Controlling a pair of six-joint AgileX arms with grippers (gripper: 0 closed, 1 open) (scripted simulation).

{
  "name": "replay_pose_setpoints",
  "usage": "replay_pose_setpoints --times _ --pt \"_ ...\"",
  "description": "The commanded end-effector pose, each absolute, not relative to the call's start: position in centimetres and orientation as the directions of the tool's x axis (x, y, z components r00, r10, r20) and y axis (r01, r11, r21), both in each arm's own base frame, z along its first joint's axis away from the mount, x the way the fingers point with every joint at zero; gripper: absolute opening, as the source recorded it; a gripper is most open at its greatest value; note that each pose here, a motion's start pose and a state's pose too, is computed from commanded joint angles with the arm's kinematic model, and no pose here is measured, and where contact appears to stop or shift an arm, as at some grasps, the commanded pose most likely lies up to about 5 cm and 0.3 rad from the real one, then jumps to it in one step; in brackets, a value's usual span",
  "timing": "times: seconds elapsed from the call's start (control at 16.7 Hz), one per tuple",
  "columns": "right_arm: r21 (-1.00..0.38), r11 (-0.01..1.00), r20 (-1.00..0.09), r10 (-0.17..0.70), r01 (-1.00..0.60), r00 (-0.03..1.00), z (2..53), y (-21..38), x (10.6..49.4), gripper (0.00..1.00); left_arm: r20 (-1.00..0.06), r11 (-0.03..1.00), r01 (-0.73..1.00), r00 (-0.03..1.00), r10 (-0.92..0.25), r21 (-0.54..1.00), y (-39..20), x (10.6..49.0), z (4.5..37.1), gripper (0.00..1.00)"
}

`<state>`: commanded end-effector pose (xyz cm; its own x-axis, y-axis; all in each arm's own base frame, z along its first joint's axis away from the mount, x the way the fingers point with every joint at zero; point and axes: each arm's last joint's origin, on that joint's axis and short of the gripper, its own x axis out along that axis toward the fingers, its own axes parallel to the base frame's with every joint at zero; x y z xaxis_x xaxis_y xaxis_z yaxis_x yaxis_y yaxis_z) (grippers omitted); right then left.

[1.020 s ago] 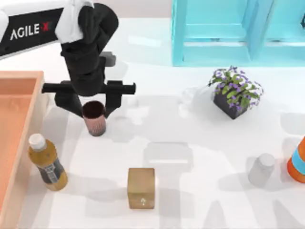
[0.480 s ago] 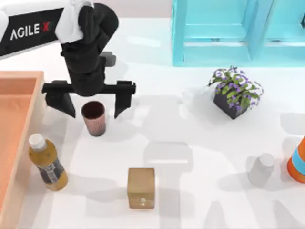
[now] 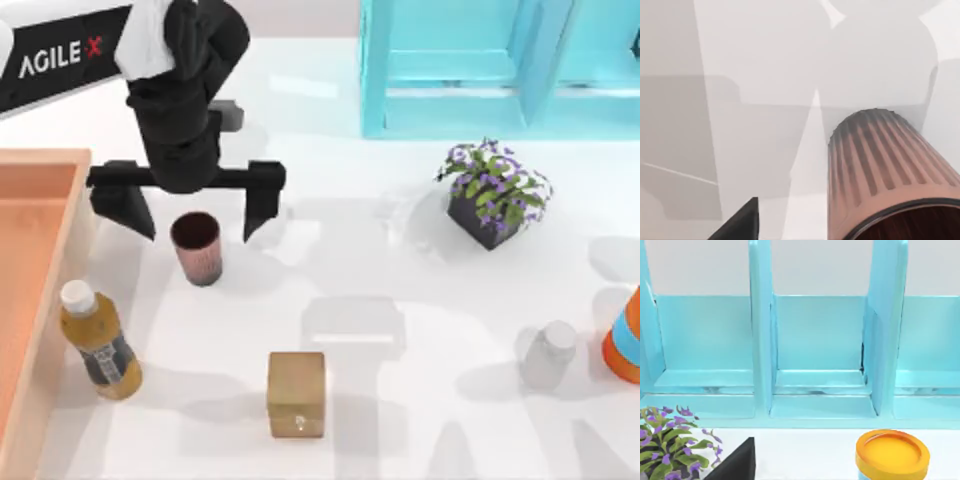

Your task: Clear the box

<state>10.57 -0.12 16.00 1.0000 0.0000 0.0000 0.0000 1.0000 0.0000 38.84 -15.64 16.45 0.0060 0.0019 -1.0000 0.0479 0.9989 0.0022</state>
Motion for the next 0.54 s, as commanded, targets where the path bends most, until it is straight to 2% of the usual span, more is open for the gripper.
replay_pose_setpoints --times 0.36,0.54 --pt "0.0 1.0 0.0 0.0 0.0 1.0 16.0 -0.1 10.6 1.0 -1.0 0.999 0.048 -0.003 0.005 0.005 -15.7 38.9 23.6 1.0" --pt "0.0 1.0 0.0 0.0 0.0 1.0 16.0 -0.1 10.6 1.0 -1.0 0.999 0.048 0.006 0.002 0.002 -15.5 38.6 25.5 1.0"
